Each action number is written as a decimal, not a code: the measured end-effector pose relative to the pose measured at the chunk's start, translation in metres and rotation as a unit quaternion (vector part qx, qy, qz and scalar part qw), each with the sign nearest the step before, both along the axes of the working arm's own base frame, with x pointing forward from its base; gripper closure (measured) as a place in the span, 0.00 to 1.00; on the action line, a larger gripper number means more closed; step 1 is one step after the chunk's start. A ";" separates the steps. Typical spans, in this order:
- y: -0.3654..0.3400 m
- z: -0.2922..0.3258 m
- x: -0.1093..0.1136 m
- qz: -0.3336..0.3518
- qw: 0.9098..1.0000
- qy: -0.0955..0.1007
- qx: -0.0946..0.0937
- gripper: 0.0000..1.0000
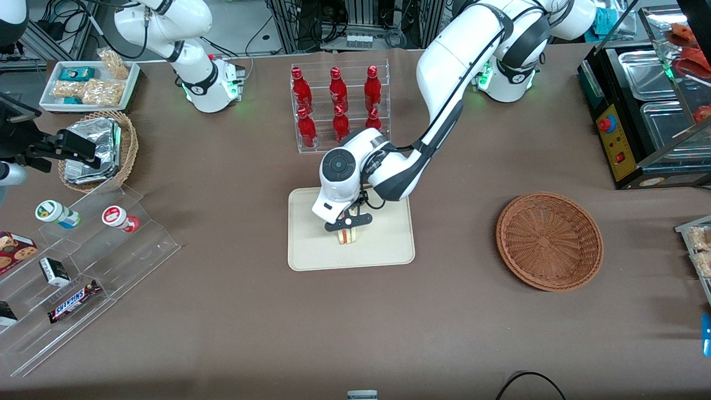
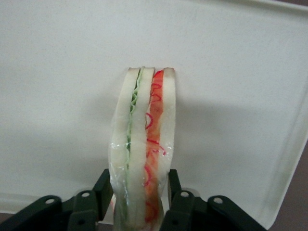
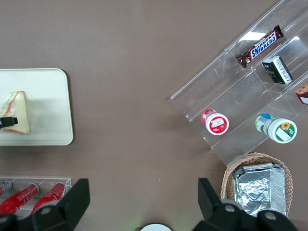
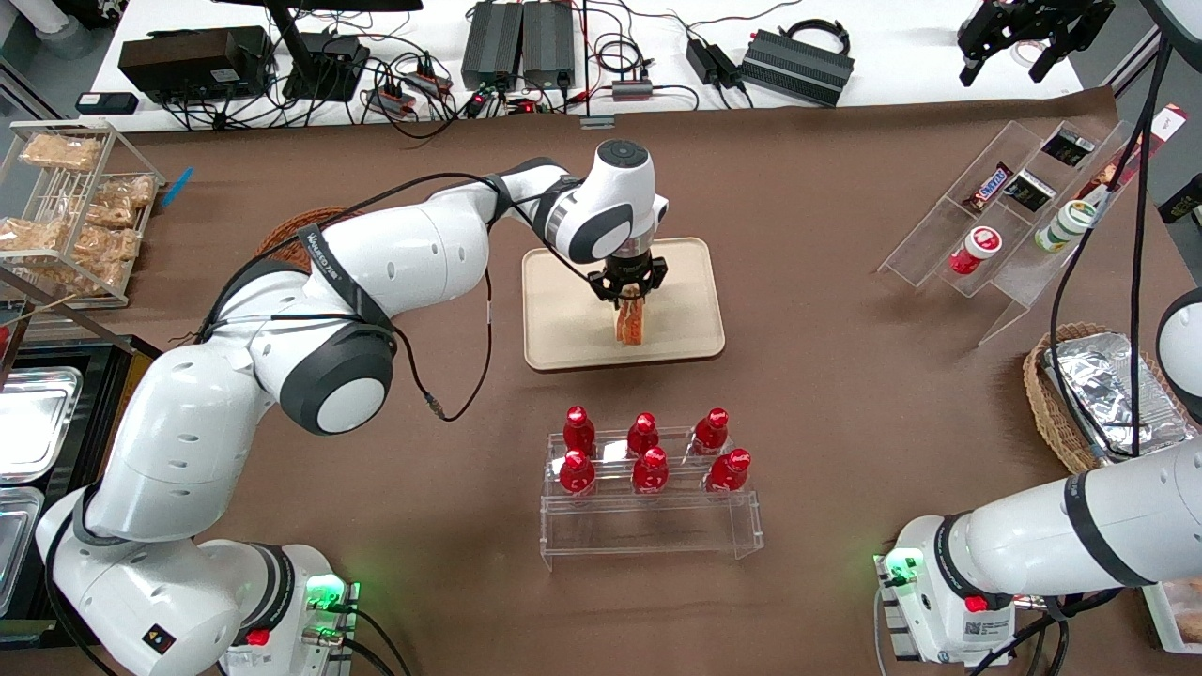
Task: Place sandwich from basket to tray
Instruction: 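Lower the sandwich onto the tray and open the left gripper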
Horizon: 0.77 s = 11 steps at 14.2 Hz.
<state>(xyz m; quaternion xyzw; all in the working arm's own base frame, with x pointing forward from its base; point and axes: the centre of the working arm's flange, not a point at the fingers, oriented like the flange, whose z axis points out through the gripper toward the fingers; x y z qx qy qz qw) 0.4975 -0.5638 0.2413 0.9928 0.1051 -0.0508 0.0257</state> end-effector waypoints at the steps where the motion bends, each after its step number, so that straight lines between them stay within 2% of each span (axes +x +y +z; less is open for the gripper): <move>1: -0.001 0.010 0.002 0.000 1.000 -0.005 -0.004 0.32; 3: 0.000 0.036 0.005 -0.003 1.000 -0.017 -0.003 0.12; 4: 0.004 0.053 0.006 -0.007 1.000 -0.025 0.007 0.03; 6: 0.017 0.094 0.009 -0.009 0.999 -0.041 0.027 0.00; 8: 0.045 0.129 0.015 0.015 0.998 -0.046 0.050 0.00; 10: 0.085 0.145 0.025 0.037 0.996 -0.032 0.081 0.00; 11: 0.108 0.146 0.032 0.041 0.995 -0.023 0.090 0.00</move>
